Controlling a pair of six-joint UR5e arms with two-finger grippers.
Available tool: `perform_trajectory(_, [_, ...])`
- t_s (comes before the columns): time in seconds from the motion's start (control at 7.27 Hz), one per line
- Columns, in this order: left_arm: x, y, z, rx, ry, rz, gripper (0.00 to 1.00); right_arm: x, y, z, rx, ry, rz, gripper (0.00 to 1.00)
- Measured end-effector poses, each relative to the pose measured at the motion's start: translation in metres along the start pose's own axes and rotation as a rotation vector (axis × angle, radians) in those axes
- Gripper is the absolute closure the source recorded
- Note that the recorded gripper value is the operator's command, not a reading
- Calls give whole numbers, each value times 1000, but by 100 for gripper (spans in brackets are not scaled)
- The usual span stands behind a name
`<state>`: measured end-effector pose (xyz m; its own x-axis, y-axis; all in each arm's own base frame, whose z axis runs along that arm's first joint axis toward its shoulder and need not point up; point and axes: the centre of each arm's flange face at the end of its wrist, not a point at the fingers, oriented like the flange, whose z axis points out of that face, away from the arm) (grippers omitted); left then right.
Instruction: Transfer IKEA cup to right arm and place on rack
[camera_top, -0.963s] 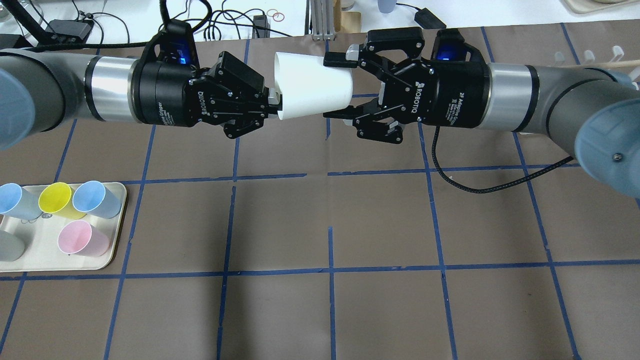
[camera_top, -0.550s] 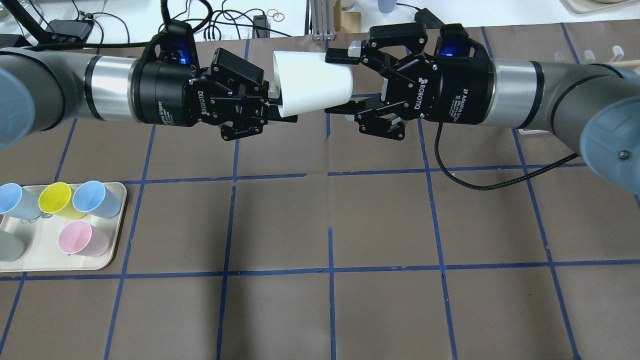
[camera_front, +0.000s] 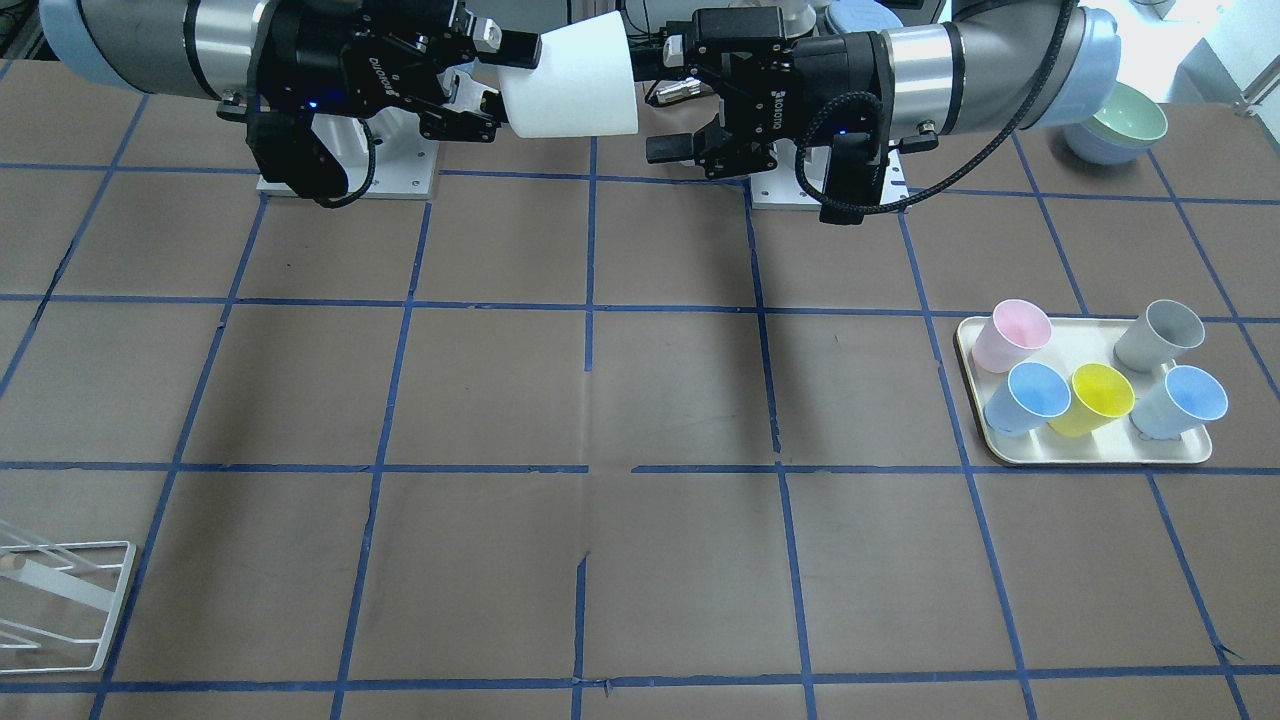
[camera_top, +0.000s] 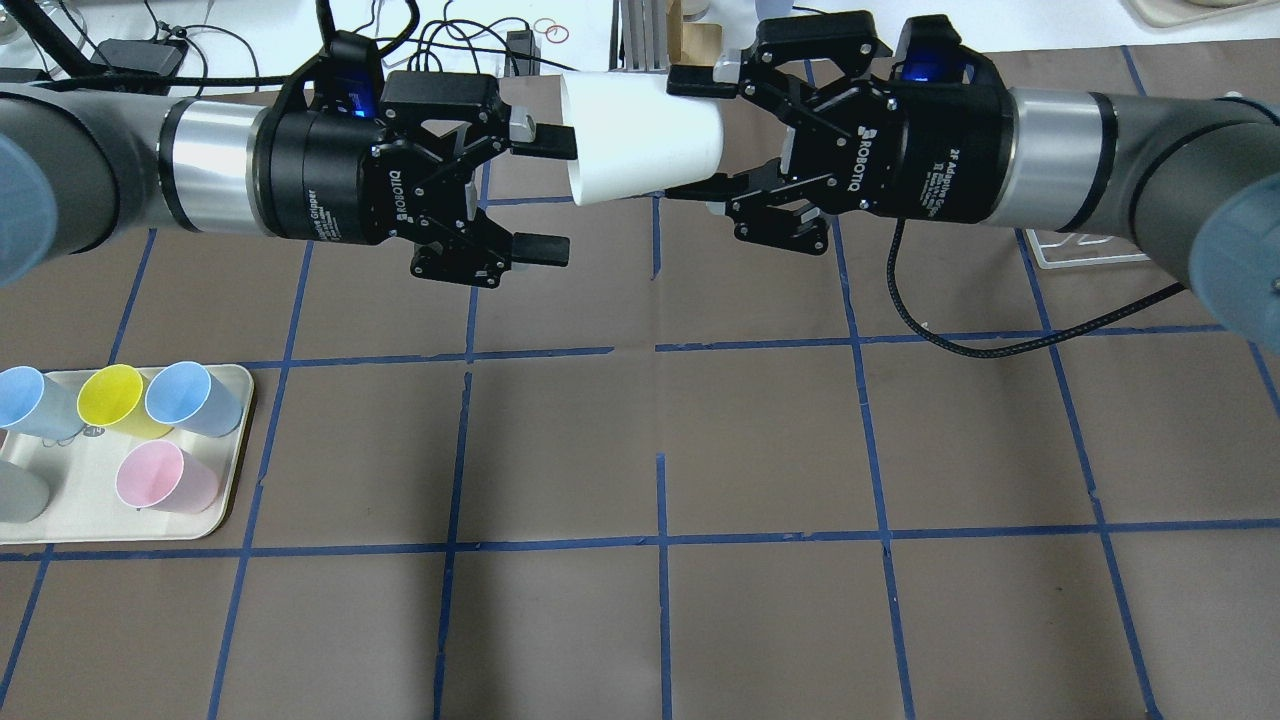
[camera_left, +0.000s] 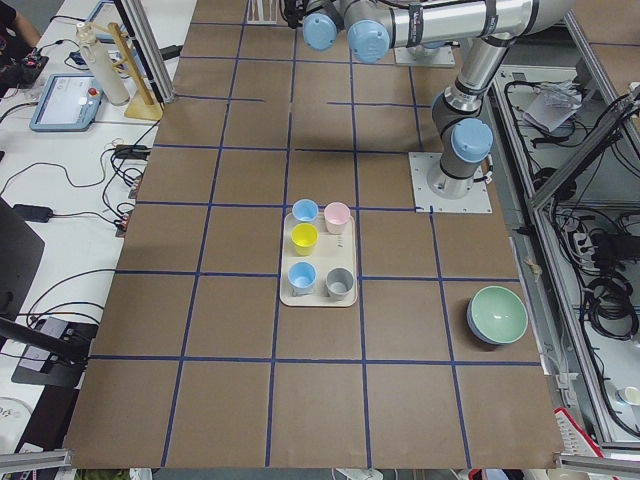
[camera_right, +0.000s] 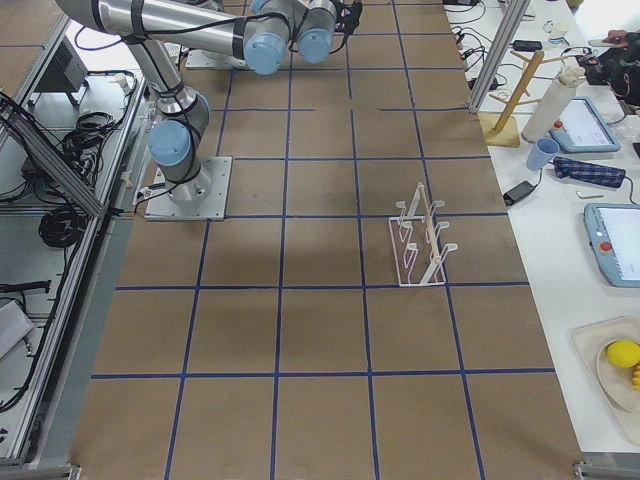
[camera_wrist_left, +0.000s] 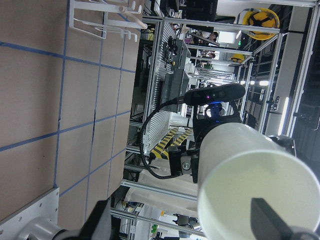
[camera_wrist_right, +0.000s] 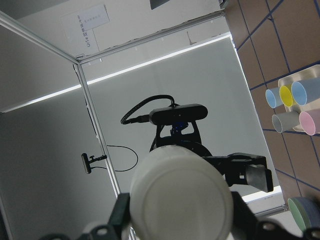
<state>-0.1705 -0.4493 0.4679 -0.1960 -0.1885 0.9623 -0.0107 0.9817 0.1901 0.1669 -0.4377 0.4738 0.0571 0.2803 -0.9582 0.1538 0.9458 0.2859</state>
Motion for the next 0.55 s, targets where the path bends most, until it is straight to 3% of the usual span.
perform_trajectory(0.28, [5, -3, -2, 12, -14, -53, 0, -5, -12, -23, 51, -5, -9, 100])
perform_trajectory(0.55, [6, -10, -6, 16, -159, -58, 0, -10, -27, -67, 125, 53, -24, 100])
